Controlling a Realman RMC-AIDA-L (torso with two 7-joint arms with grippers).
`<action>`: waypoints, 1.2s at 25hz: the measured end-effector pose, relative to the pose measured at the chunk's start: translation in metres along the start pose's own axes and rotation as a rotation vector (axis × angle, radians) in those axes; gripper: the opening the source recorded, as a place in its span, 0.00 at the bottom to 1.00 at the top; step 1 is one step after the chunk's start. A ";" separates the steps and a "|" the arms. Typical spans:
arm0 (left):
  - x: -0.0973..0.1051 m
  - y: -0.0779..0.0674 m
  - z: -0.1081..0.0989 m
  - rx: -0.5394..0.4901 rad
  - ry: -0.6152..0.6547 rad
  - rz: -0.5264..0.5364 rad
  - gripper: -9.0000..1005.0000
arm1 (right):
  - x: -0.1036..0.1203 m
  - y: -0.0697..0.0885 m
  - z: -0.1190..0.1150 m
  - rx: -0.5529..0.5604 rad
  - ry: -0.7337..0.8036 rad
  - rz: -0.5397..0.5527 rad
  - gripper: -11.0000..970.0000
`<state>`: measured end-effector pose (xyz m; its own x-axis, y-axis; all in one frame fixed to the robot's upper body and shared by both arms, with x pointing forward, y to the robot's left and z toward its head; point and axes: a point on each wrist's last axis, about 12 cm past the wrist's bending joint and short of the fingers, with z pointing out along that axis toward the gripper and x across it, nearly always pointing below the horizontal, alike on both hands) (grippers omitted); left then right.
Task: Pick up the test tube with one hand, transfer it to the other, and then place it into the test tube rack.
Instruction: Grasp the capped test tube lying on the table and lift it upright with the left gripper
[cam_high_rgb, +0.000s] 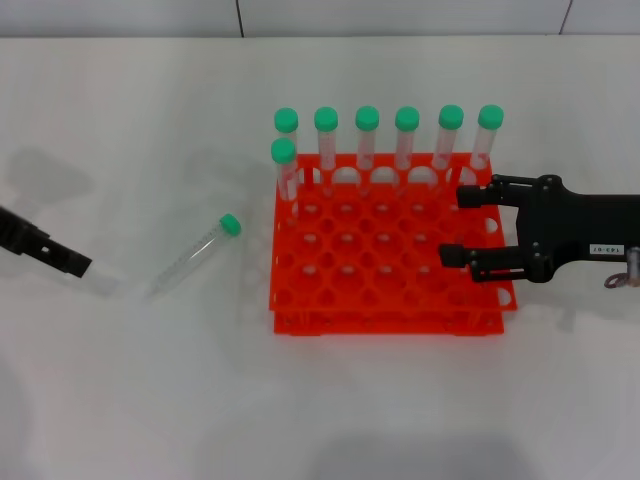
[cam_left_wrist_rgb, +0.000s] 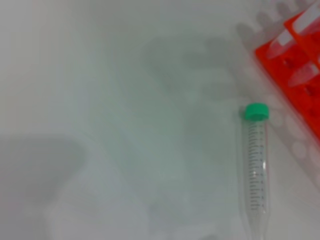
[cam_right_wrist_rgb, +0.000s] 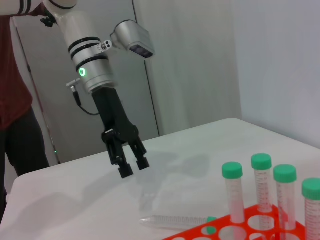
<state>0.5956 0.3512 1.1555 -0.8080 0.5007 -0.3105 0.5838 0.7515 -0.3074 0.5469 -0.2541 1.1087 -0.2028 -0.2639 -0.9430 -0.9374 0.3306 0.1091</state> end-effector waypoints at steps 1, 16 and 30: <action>-0.005 -0.002 0.005 -0.010 0.004 0.020 0.87 | -0.001 0.000 0.001 -0.001 -0.001 -0.001 0.84; -0.037 -0.029 0.039 -0.005 0.005 0.141 0.87 | -0.001 -0.001 0.001 0.001 -0.003 -0.003 0.84; -0.040 -0.042 0.060 0.012 0.019 0.176 0.84 | -0.001 -0.001 0.001 0.003 -0.002 -0.006 0.84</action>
<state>0.6082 0.2732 1.1269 -0.6944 0.6323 -0.3435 0.7173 0.6461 -0.2608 0.5479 -0.2534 1.1093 -0.1961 -0.2639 -0.9444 -0.9379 0.3315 0.1021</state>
